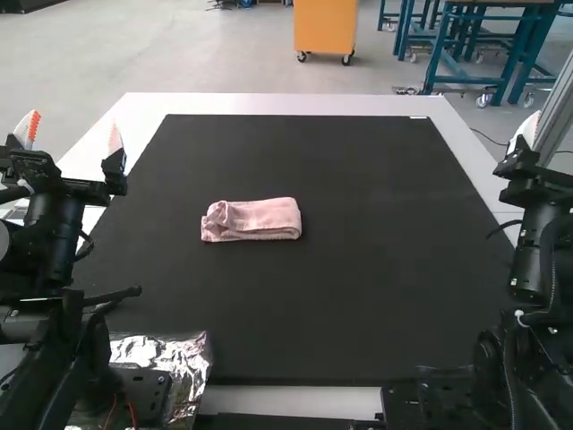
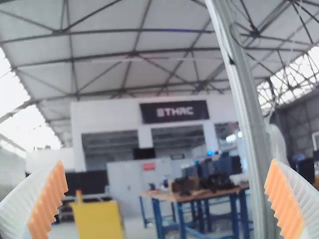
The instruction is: Fold the towel.
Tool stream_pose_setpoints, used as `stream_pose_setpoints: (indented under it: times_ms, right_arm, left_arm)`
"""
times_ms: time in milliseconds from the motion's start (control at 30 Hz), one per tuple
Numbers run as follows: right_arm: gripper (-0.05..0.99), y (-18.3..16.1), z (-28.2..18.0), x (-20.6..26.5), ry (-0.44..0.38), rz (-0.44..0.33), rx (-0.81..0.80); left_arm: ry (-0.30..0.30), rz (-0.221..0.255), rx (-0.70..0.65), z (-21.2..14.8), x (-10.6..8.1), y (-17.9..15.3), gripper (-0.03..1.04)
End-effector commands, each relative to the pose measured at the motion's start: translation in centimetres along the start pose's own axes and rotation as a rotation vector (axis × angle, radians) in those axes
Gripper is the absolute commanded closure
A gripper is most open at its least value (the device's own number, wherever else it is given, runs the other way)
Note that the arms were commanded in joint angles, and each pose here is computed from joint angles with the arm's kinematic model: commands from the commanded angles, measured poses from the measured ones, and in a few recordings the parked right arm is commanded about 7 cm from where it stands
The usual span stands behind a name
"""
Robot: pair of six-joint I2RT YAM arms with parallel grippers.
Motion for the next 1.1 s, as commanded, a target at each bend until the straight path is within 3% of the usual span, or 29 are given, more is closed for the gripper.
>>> stream_pose_setpoints:
  times_ms: [0,100,233,367,467,1067]
  right_arm:
    - [0.02,-2.7,-0.3,-0.1,-0.021,0.043,0.147]
    - [0.02,-5.8,-1.0,0.2,0.01,0.005,0.336]
    - [0.02,-7.9,-1.9,0.5,0.062,-0.088,0.468]
    - [0.02,-10.7,-3.7,0.8,0.161,-0.191,0.653]
    - [0.02,-11.1,-4.2,1.4,0.234,-0.177,0.687]
    - [0.02,-11.2,-4.3,1.6,0.257,-0.172,0.691]
  left_arm:
    - [0.033,-0.141,0.075,-0.2,0.1,-1.6,0.04]
    - [0.035,-0.282,0.202,-0.5,-0.3,-3.8,0.04]
    - [0.04,-0.375,0.349,-1.2,-0.8,-6.1,0.04]
    - [0.041,-0.378,0.497,-2.2,-1.3,-8.3,0.04]
    - [0.04,-0.38,0.597,-3.0,-1.6,-9.7,0.04]
    - [0.049,-0.381,0.591,-3.0,-1.5,-9.6,0.04]
Point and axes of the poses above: each hand's point on the last joint's axis, 136 mm out from that joint toward the fingers, its own z axis out along the fingers, its own x axis along the line the jaws close on, y = z × x, the point moved 8 cm from there along -z, back along the fingers, and after that the axes turned 1 degree about -z, right-handed, at the moved point
